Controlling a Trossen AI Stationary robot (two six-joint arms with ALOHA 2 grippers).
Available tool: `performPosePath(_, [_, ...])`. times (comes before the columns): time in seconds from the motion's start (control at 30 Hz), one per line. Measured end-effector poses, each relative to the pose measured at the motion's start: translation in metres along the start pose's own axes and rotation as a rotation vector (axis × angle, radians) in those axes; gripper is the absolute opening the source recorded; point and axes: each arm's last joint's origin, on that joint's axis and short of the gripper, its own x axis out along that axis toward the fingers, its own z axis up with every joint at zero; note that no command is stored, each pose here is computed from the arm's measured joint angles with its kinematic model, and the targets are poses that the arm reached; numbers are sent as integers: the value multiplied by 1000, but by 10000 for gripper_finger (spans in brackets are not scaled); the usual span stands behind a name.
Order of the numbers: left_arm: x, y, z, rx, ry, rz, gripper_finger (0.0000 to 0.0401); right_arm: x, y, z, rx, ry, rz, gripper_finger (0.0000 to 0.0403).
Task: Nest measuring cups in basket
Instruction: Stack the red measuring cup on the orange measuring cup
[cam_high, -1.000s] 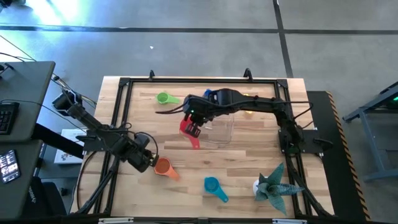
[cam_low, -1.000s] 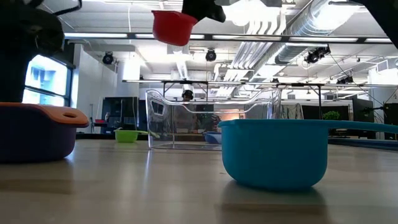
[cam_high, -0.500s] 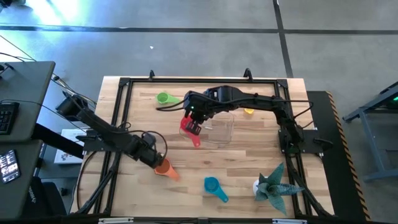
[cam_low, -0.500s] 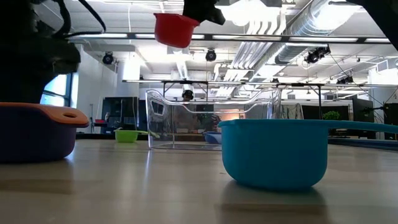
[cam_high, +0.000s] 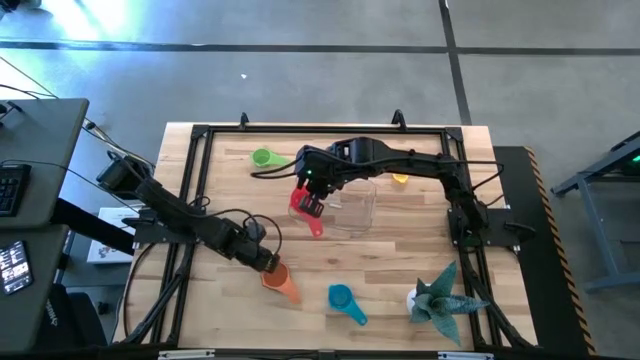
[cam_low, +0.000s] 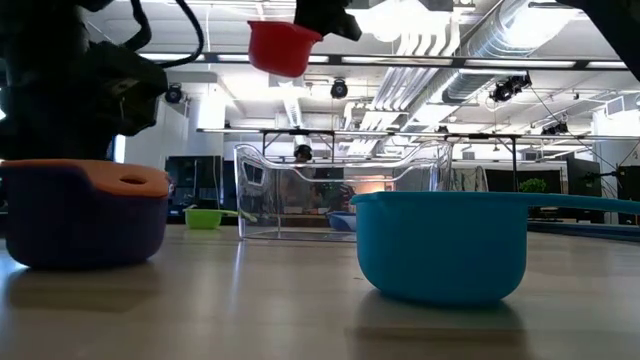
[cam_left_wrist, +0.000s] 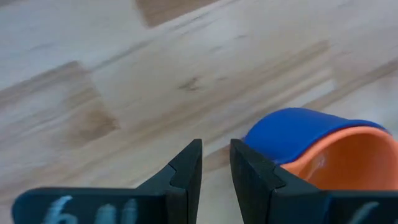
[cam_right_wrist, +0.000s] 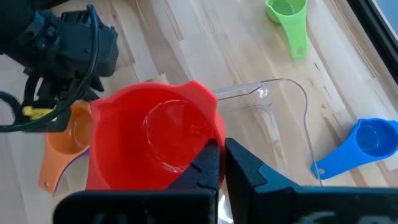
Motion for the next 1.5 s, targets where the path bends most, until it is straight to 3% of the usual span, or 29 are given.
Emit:
performPosePath(0.37, [-2, -7, 3, 40, -3, -79, 74, -1, 6, -3, 40, 27, 53, 0])
performPosePath(0.67, [-28, 3, 7, 84, -42, -86, 74, -6, 46, -17, 59, 22, 100, 0])
performPosePath(0.97, [-73, 21, 13, 160, -76, -175, 74, -6, 84, -16, 110, -123, 224, 0])
performPosePath(1.2, [-103, 39, 18, 223, -120, -259, 74, 16, 106, -19, 119, -191, 340, 0])
performPosePath(1.3, [-112, 50, 19, 226, -127, -249, 74, 30, 110, -21, 134, -196, 403, 0])
performPosePath(1.5, [-122, 68, 21, 227, -135, -220, 74, 68, 110, -39, 205, -129, 412, 0])
